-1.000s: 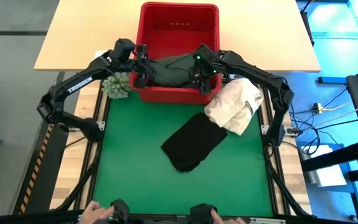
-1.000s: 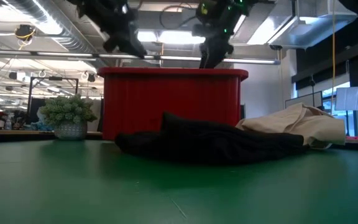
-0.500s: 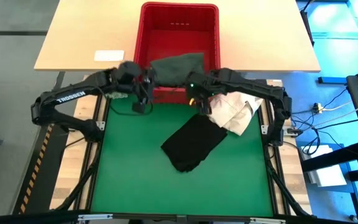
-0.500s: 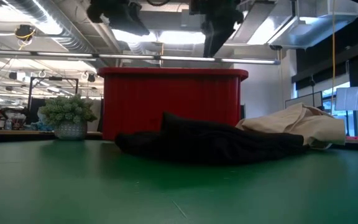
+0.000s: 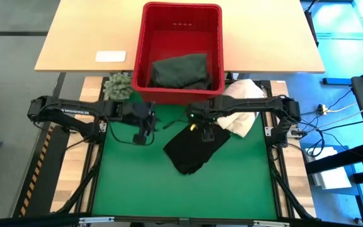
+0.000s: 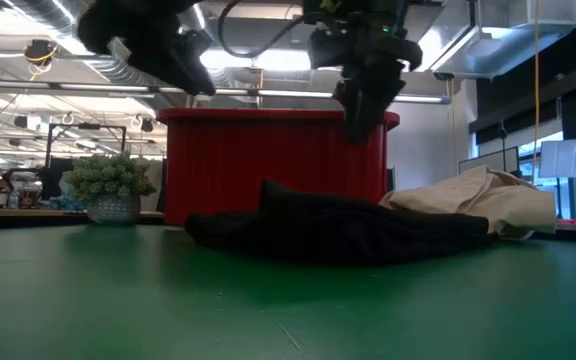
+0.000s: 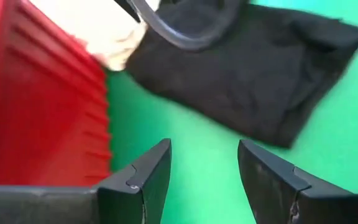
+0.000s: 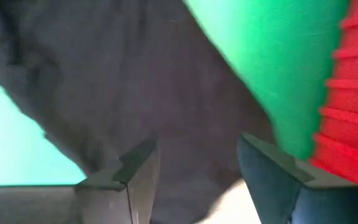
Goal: Fold laundry
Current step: Put the black folded shirt into the red bin
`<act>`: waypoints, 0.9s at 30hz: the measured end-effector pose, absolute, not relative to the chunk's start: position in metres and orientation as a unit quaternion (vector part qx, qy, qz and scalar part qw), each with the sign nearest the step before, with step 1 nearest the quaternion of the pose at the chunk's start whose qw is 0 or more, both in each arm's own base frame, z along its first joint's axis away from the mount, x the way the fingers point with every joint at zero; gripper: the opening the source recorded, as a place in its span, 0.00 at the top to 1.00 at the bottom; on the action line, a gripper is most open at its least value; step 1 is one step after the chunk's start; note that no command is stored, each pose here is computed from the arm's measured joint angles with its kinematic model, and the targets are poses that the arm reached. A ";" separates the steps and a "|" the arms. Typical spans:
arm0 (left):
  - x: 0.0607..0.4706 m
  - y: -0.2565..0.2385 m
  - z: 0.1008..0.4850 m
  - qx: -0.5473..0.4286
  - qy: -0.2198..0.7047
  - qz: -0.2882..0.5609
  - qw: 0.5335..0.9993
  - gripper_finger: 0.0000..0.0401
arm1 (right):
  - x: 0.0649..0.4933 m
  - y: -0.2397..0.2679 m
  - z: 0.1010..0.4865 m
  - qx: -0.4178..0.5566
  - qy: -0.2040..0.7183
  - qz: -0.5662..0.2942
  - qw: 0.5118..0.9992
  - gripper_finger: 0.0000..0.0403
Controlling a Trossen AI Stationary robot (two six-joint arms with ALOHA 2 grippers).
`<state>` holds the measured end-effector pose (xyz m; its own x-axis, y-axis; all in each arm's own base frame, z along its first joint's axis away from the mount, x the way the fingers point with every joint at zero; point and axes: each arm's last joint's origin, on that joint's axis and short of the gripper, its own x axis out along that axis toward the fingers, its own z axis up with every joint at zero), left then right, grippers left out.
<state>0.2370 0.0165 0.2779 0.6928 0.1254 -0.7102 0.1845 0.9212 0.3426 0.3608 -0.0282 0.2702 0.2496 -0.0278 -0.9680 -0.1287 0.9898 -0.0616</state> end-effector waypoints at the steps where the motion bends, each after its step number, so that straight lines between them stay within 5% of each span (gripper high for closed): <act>1: 0.235 0.010 0.273 0.194 0.386 -0.018 0.902 0.55 | 0.359 -0.024 0.265 -0.058 0.606 0.036 0.792 0.48; 12: 0.226 -0.046 0.214 0.119 0.281 -0.057 0.951 0.55 | 0.331 0.023 0.219 0.001 0.586 0.031 0.810 0.48; 27: 0.211 -0.049 0.175 0.034 0.275 -0.029 0.960 0.55 | 0.328 0.050 0.187 0.017 0.535 0.030 0.844 0.48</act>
